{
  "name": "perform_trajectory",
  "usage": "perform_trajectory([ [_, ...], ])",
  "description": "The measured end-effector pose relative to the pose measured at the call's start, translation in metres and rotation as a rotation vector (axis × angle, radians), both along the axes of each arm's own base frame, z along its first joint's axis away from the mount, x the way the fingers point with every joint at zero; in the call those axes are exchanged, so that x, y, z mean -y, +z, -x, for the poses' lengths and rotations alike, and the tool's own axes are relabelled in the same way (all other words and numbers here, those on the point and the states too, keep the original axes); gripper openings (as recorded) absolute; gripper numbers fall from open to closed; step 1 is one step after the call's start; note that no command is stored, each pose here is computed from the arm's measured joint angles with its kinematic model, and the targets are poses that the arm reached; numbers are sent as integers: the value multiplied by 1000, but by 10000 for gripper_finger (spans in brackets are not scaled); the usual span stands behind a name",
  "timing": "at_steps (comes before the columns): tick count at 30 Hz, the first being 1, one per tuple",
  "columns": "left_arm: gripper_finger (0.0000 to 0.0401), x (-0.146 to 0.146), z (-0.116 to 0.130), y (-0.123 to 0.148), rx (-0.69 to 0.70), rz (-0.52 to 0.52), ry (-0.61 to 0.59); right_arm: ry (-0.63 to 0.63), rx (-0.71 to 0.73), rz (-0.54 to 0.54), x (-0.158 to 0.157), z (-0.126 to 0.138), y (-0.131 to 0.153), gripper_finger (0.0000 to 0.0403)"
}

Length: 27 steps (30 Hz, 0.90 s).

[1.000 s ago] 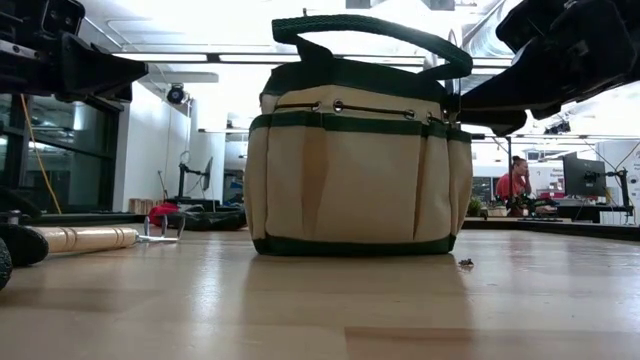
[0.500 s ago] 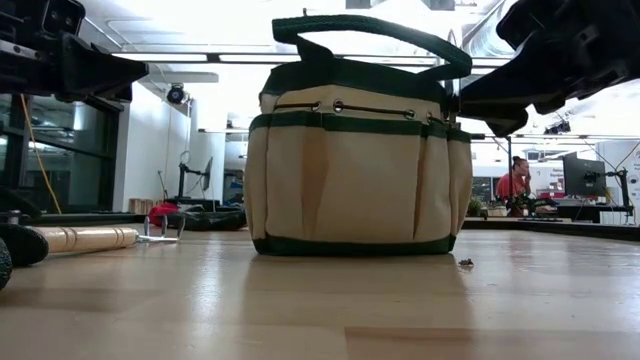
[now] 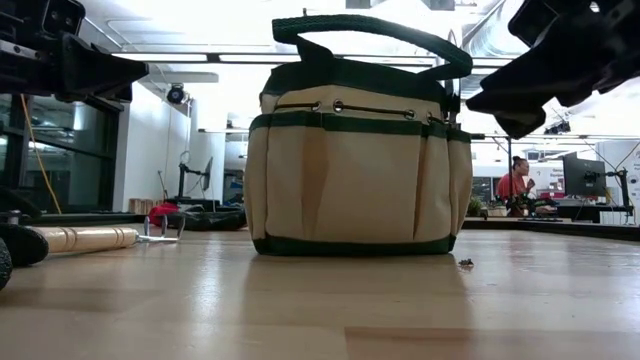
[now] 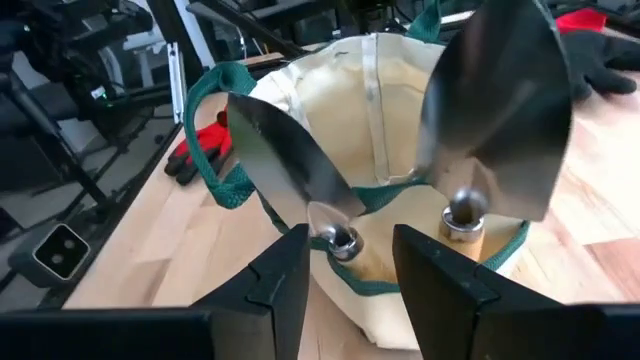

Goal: Pick & Place Garden tools in Gardening bag
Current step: Put the brown hand rake into the gardening bag

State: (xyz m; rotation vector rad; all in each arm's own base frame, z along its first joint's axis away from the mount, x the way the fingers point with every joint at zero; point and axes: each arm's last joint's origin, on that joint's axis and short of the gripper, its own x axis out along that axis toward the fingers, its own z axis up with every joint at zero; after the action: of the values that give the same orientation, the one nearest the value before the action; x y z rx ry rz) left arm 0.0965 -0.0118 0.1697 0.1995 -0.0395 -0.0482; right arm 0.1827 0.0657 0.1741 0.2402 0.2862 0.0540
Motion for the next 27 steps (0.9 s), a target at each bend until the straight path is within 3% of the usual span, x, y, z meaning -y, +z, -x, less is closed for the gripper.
perform_trajectory([
  [13, 0, 0, 0, 0, 0, 0, -5, 25, 65, 14, 7, 24, 9, 137],
  [27, 0, 0, 0, 0, 0, 0, -4, 63, 100, -136, 9, 46, -1, 137],
])
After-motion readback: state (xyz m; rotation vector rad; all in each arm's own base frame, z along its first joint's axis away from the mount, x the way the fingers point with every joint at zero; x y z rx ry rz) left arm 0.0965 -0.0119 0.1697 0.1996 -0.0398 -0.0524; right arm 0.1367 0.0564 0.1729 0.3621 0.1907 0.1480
